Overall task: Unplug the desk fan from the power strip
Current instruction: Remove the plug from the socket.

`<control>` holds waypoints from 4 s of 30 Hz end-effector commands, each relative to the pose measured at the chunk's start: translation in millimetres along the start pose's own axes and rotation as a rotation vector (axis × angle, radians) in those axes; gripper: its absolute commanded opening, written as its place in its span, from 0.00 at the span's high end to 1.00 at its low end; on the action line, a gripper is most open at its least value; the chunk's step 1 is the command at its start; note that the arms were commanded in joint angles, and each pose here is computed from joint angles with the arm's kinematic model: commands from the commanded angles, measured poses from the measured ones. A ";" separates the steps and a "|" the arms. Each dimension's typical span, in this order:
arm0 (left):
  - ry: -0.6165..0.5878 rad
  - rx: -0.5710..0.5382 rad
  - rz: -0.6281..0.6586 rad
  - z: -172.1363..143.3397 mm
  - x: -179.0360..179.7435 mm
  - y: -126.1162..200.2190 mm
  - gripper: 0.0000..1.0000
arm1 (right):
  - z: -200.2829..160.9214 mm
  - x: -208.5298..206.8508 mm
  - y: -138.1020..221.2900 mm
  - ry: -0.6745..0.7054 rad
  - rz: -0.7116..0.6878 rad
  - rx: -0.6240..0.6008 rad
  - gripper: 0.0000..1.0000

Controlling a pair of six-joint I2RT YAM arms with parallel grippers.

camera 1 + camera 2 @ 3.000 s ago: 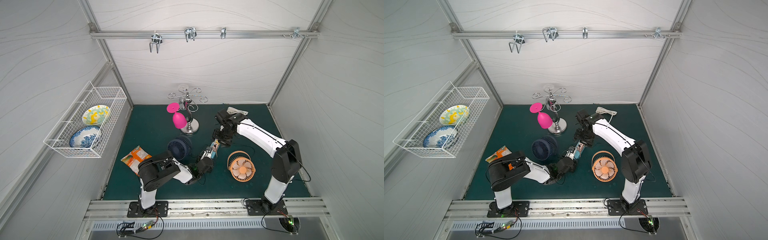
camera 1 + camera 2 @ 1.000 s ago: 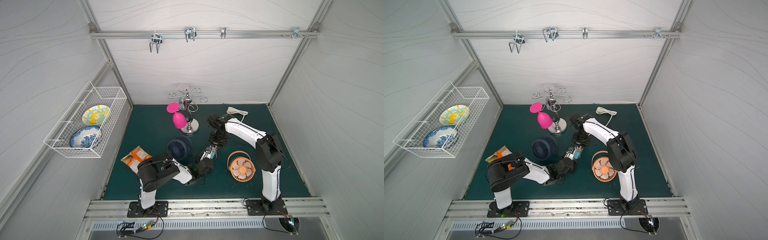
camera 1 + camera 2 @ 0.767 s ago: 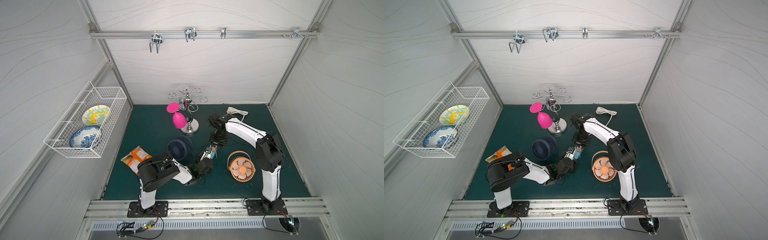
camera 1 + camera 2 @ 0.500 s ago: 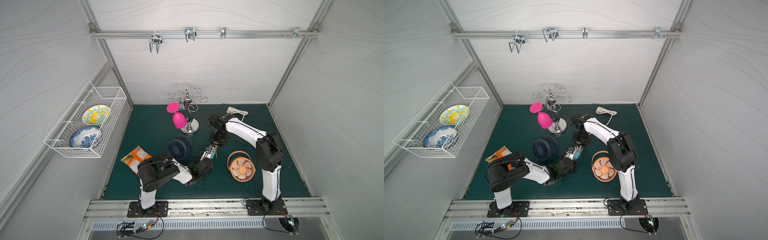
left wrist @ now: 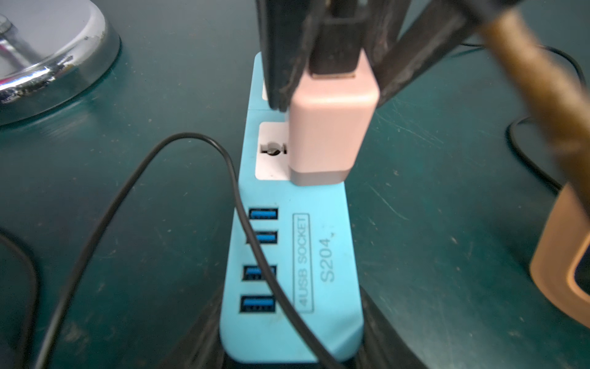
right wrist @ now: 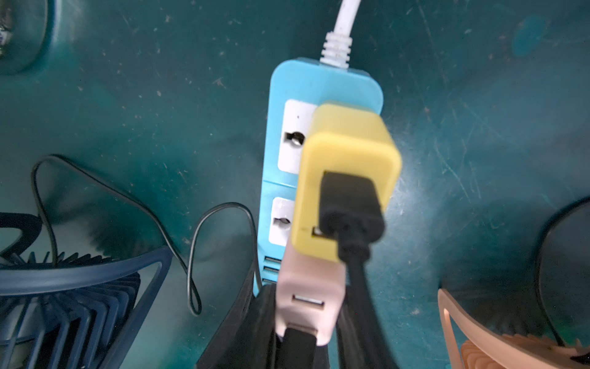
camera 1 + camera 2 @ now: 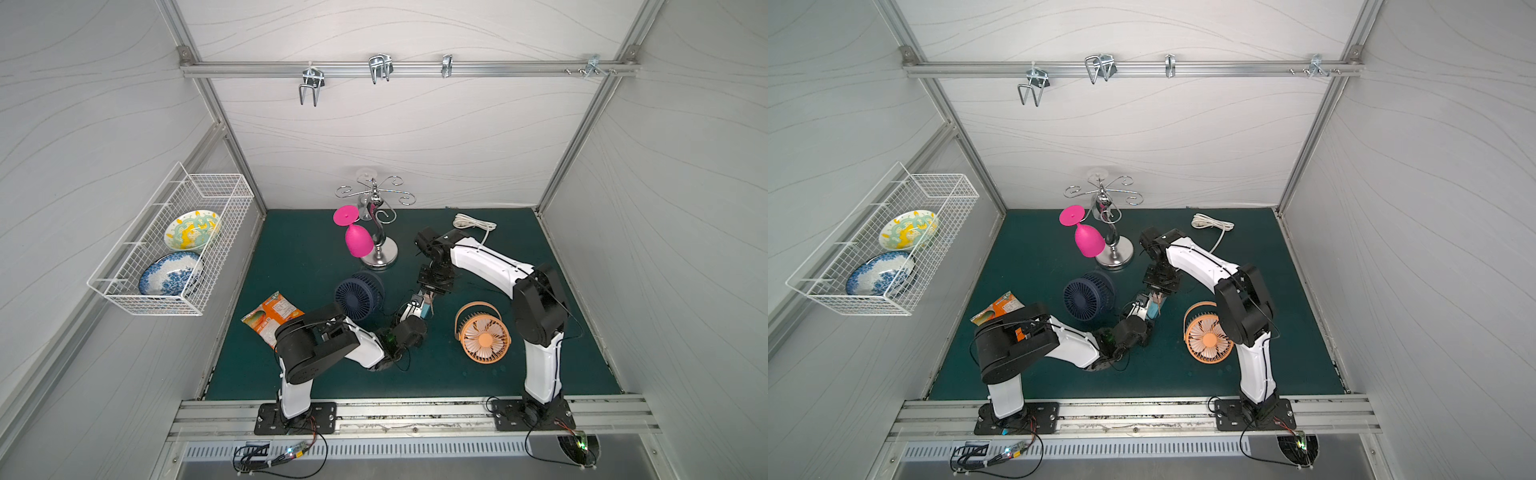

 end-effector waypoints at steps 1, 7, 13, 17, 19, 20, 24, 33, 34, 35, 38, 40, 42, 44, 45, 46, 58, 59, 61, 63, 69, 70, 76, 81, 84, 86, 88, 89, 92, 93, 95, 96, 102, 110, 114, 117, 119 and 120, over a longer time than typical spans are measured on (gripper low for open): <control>0.034 -0.014 0.005 5.9 -0.4 0.8 0.80 | 2.0 -6.1 6.8 0.008 0.007 0.005 0.94; 0.040 -0.006 0.008 2.2 0.6 0.1 0.80 | 10.7 -12.0 13.1 -0.041 0.043 0.002 0.94; 0.043 -0.007 0.001 3.9 -1.5 -0.8 0.80 | 3.2 -18.7 3.2 -0.089 0.061 0.014 0.95; 0.043 -0.004 0.002 3.3 -1.5 -1.1 0.80 | 1.2 -14.9 9.8 -0.074 0.064 -0.012 0.94; 0.040 -0.004 0.003 3.2 -1.7 -1.7 0.80 | -2.1 -8.9 13.2 -0.052 0.066 -0.020 0.94; 0.040 -0.003 0.003 3.4 -1.8 -1.8 0.80 | -4.1 -6.1 14.5 -0.043 0.068 -0.022 0.94; 0.039 -0.003 0.003 4.4 -2.1 -1.6 0.81 | -8.7 1.2 15.2 -0.010 0.060 -0.024 0.95; 0.036 0.005 0.005 2.6 -1.2 -0.8 0.81 | 11.0 -13.6 18.2 -0.028 0.025 -0.046 0.96; 0.037 0.006 0.005 2.1 -1.1 -0.8 0.81 | 13.1 -15.2 19.2 -0.037 0.034 -0.044 0.96; 0.037 0.007 0.005 1.8 -1.0 -0.7 0.81 | 15.6 -16.6 20.4 -0.047 0.046 -0.041 0.96; 0.035 0.007 0.005 1.8 -0.8 -0.6 0.81 | 18.0 -16.8 21.4 -0.066 0.084 -0.022 0.96; 0.034 0.005 0.005 2.5 -1.3 -1.2 0.81 | 15.6 -16.8 18.2 -0.067 0.087 -0.014 0.96; 0.033 0.004 0.005 3.0 -1.7 -1.4 0.81 | 10.7 -16.2 12.5 -0.062 0.082 0.000 0.96; 0.028 0.005 0.002 3.6 -3.0 -2.6 0.81 | 7.2 -15.2 7.8 -0.051 0.070 0.009 0.96; 0.024 0.008 0.001 3.7 -3.8 -3.3 0.81 | 5.9 -14.6 6.0 -0.043 0.060 0.012 0.96; 0.020 0.013 0.000 3.3 -4.5 -4.1 0.83 | 6.5 -12.2 4.7 -0.031 0.053 0.013 0.96; 0.018 0.033 -0.007 -1.9 -9.3 -5.8 0.84 | 9.5 5.4 -3.4 0.039 -0.019 0.036 0.96; 0.025 0.032 -0.004 -1.7 -8.4 -5.4 0.84 | 8.4 2.9 -3.1 0.036 -0.020 0.034 0.96; 0.031 0.031 -0.004 -0.9 -8.3 -4.9 0.84 | 7.4 -3.1 0.0 0.023 -0.011 0.018 0.96; 0.033 0.034 0.004 -1.2 -7.5 -5.3 0.85 | 4.1 -13.5 2.2 -0.008 0.007 0.006 0.96; 0.038 0.047 0.023 -6.5 -3.2 -5.9 0.86 | -3.0 -25.3 7.4 -0.044 0.034 -0.017 0.96; 0.038 0.047 0.023 -6.4 -3.0 -5.6 0.86 | -2.4 -25.6 7.9 -0.047 0.036 -0.020 0.97; 0.035 0.059 0.009 -7.3 -6.2 -6.0 0.86 | 9.2 -13.7 12.2 -0.036 0.035 -0.032 0.97; 0.017 0.068 0.006 -8.9 -7.4 -7.4 0.86 | 15.9 3.5 8.7 0.003 0.014 -0.001 0.97; 0.010 0.073 0.004 -9.3 -8.5 -8.7 0.87 | 13.5 8.8 4.8 0.020 0.008 0.007 0.97; 0.012 0.077 0.005 -10.8 -8.2 -9.0 0.88 | 12.6 8.2 3.0 0.014 0.010 0.007 0.97; 0.023 0.080 0.010 -11.8 -7.0 -8.3 0.88 | 10.9 6.5 2.4 0.006 0.020 0.004 0.97; 0.026 0.081 0.013 -11.4 -6.5 -8.2 0.87 | 11.2 5.9 3.8 0.002 0.028 -0.002 0.97; 0.031 0.085 0.017 -11.0 -6.3 -8.7 0.87 | 10.4 2.0 7.5 -0.026 0.063 -0.022 0.97; 0.032 0.086 0.018 -11.4 -6.2 -8.8 0.87 | 9.7 -0.6 8.4 -0.039 0.074 -0.025 0.97; 0.032 0.090 0.019 -13.0 -5.3 -8.3 0.88 | 11.2 -5.5 10.4 -0.074 0.101 -0.038 1.00; 0.035 0.089 0.019 -12.9 -5.3 -8.2 0.88 | 11.9 -8.7 10.8 -0.092 0.115 -0.046 1.00; 0.027 0.095 0.020 -13.8 -5.1 -7.9 0.88 | 15.5 -14.6 14.2 -0.111 0.123 -0.063 1.00; 0.017 0.097 0.012 -12.8 -7.5 -9.5 0.88 | 16.0 4.1 2.2 0.021 -0.009 0.007 1.00; 0.018 0.102 0.008 -13.7 -8.2 -9.5 0.88 | 17.0 8.1 -4.6 0.026 -0.025 0.021 1.00; 0.025 0.101 0.018 -13.1 -6.2 -9.2 0.88 | 16.9 7.4 -3.5 0.021 -0.016 0.018 1.00; 0.034 0.105 0.021 -13.7 -4.6 -9.0 0.89 | 15.7 3.9 -0.9 -0.002 0.008 0.006 1.00; 0.041 0.109 0.025 -14.3 -3.1 -9.3 0.89 | 14.5 2.0 -0.4 -0.015 0.027 0.002 1.00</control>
Point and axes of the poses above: each gripper's point midway between its finger pads, its own y axis back along the fingers, its own x axis along the line the jaws close on, z = x × y, the point moved 2 cm from there along y, back along the fingers
